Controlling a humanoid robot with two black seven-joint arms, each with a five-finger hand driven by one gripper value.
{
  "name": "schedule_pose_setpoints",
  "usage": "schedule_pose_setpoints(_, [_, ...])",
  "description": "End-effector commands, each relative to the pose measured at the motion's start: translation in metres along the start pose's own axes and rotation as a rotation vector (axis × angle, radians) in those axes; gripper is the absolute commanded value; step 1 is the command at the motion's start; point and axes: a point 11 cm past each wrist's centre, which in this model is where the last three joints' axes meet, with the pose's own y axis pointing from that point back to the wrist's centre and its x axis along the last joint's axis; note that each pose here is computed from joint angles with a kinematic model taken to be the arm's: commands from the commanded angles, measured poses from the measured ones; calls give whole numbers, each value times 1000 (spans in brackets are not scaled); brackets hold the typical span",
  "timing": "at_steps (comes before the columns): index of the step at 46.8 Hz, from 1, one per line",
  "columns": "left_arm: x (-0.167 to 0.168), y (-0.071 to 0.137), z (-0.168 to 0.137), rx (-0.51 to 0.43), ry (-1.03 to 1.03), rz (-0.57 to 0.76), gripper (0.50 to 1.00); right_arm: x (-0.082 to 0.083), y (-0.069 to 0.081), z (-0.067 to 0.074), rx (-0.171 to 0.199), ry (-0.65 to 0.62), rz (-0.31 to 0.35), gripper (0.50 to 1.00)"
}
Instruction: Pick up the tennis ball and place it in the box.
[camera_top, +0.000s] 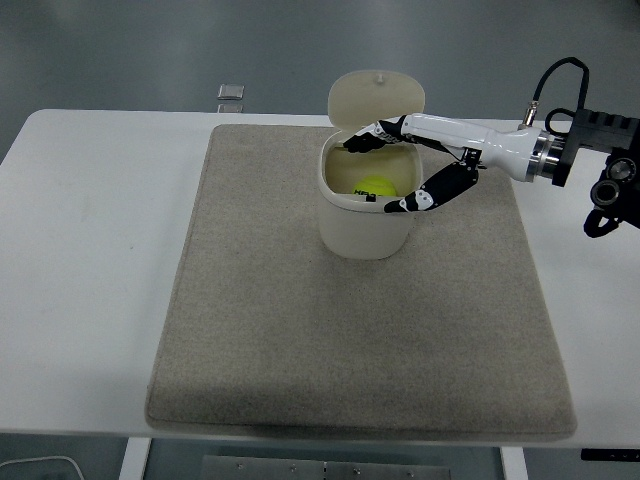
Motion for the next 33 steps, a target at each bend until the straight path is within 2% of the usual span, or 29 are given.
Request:
schedule_pose_setpoints(1, [0, 0, 0, 0, 0, 0, 992, 4, 9, -1, 6, -70, -12, 860])
schedule_pose_setpoints(10, [0, 0, 0, 0, 0, 0, 992, 19, 36, 0, 25, -248, -14, 860])
schedule_pose_setpoints(15, [0, 0, 0, 0, -1, 0, 992, 21, 54, 6, 9, -304, -23, 860])
schedule_pose_setpoints(19, [0, 0, 0, 0, 0, 0, 992, 21, 62, 13, -15, -329, -11, 858])
schedule_pose_setpoints(22, [0, 0, 0, 0, 0, 0, 992, 17, 71, 26, -49, -372, 16, 858])
schedule_pose_setpoints(26, [0, 0, 0, 0, 0, 0, 992, 15, 80, 38, -65, -444, 69, 858])
schedule_pose_setpoints(29, [0, 0, 0, 0, 0, 0, 992, 18, 85, 48, -80, -495, 124, 858])
schedule_pose_setpoints(33, [0, 0, 0, 0, 0, 0, 992, 19, 91, 64, -117, -563, 210, 858])
